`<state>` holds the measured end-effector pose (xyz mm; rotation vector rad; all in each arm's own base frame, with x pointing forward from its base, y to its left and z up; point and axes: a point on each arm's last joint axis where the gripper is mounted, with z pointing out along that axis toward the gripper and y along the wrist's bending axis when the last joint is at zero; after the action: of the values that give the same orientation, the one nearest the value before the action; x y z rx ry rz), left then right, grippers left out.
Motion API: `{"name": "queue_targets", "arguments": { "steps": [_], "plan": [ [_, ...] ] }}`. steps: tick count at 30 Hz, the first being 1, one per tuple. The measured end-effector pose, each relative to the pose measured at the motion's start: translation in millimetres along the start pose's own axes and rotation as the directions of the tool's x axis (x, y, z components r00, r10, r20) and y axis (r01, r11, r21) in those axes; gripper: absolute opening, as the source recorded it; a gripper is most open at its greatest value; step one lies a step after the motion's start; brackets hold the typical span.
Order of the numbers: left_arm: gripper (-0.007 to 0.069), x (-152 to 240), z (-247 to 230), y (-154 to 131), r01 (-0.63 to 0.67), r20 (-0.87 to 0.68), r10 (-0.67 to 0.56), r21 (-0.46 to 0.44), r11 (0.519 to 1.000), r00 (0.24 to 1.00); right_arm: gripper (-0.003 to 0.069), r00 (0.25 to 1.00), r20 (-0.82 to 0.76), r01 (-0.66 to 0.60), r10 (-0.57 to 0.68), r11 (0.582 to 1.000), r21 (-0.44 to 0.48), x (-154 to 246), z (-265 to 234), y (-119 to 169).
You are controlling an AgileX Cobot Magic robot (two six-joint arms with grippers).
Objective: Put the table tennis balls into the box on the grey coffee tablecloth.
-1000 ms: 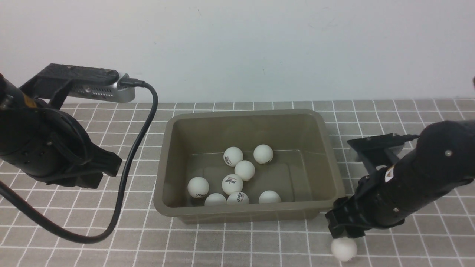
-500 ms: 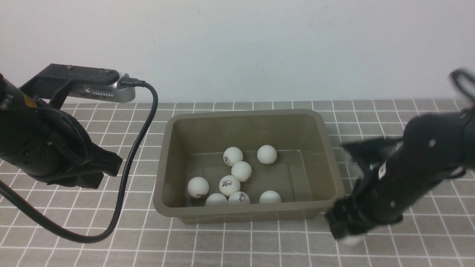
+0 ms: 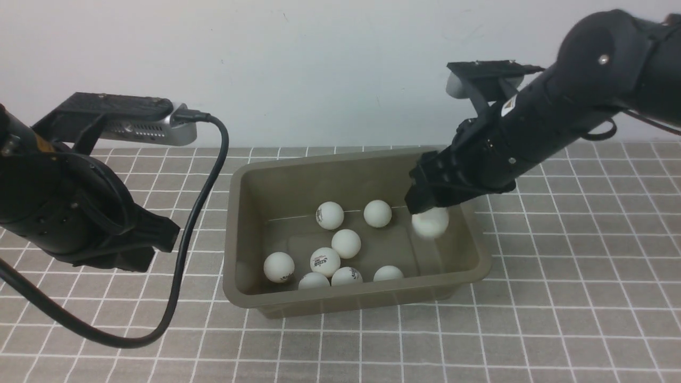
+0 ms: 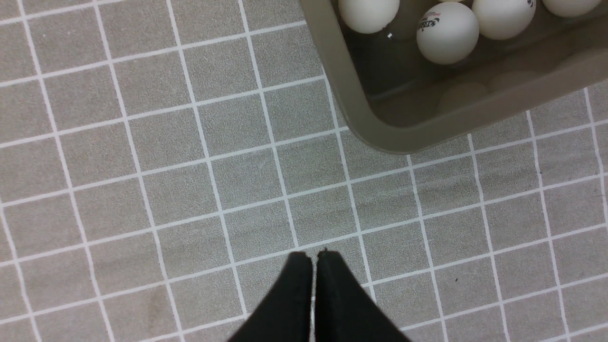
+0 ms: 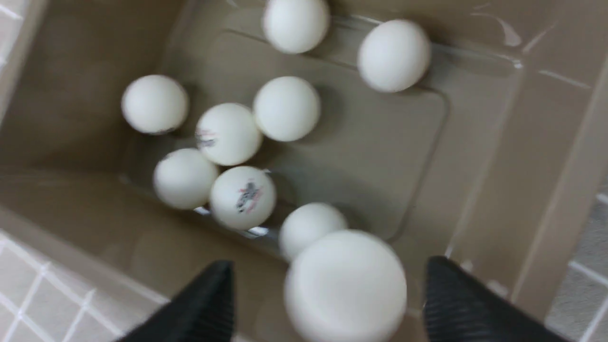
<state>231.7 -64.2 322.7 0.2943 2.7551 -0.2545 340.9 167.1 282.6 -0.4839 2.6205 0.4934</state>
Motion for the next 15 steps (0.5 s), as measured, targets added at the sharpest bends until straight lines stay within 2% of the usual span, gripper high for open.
{"name": "queue_targets", "arguments": {
  "steps": [3, 4, 6, 7, 10, 11, 13, 15],
  "plan": [
    [-0.0005, 0.0, 0.0, 0.0, -0.004, 0.000, 0.004, 0.000, 1.000, 1.000, 0.0596, 1.000, -0.012, 0.017, -0.017, 1.000, 0.016, -1.6, -6.1, 0.3],
    [-0.0005, 0.0, 0.0, -0.1, -0.010, 0.000, 0.010, 0.001, 1.000, 1.000, 0.0596, 0.999, -0.014, 0.034, -0.034, 0.999, 0.029, -0.9, -14.0, 1.1],
    [-0.0005, 0.0, 0.0, -0.1, -0.023, 0.000, 0.023, 0.001, 1.000, 1.000, 0.0537, 0.998, -0.005, 0.069, -0.068, 0.996, 0.057, 1.9, -34.4, 3.3],
    [-0.0005, 0.0, 0.0, -0.1, -0.023, 0.000, 0.023, 0.001, 1.000, 1.000, 0.0537, 0.998, -0.005, 0.069, -0.068, 0.996, 0.057, 1.9, -34.4, 3.3],
    [-0.0005, 0.0, 0.0, 0.0, -0.030, 0.000, 0.030, 0.000, 1.000, 1.000, 0.0241, 0.988, 0.094, 0.111, -0.123, 0.985, 0.130, 11.1, -97.9, 11.9],
    [-0.0005, -0.1, 0.0, 0.0, -0.031, 0.001, 0.031, 0.000, 1.000, 1.000, 0.0167, 0.981, 0.140, 0.116, -0.137, 0.982, 0.152, 16.0, -119.0, 14.8],
    [-0.0005, -0.3, 0.0, 0.0, -0.034, 0.003, 0.034, -0.001, 0.999, 0.999, 0.0057, 0.963, 0.222, 0.111, -0.151, 0.976, 0.185, 28.4, -151.9, 18.9],
    [-0.0005, -1.1, 0.0, 0.1, -0.035, 0.012, 0.035, -0.001, 0.999, 0.999, 0.0015, 0.931, 0.323, 0.100, -0.168, 0.971, 0.217, 48.4, -184.2, 21.9]
  ]
}}
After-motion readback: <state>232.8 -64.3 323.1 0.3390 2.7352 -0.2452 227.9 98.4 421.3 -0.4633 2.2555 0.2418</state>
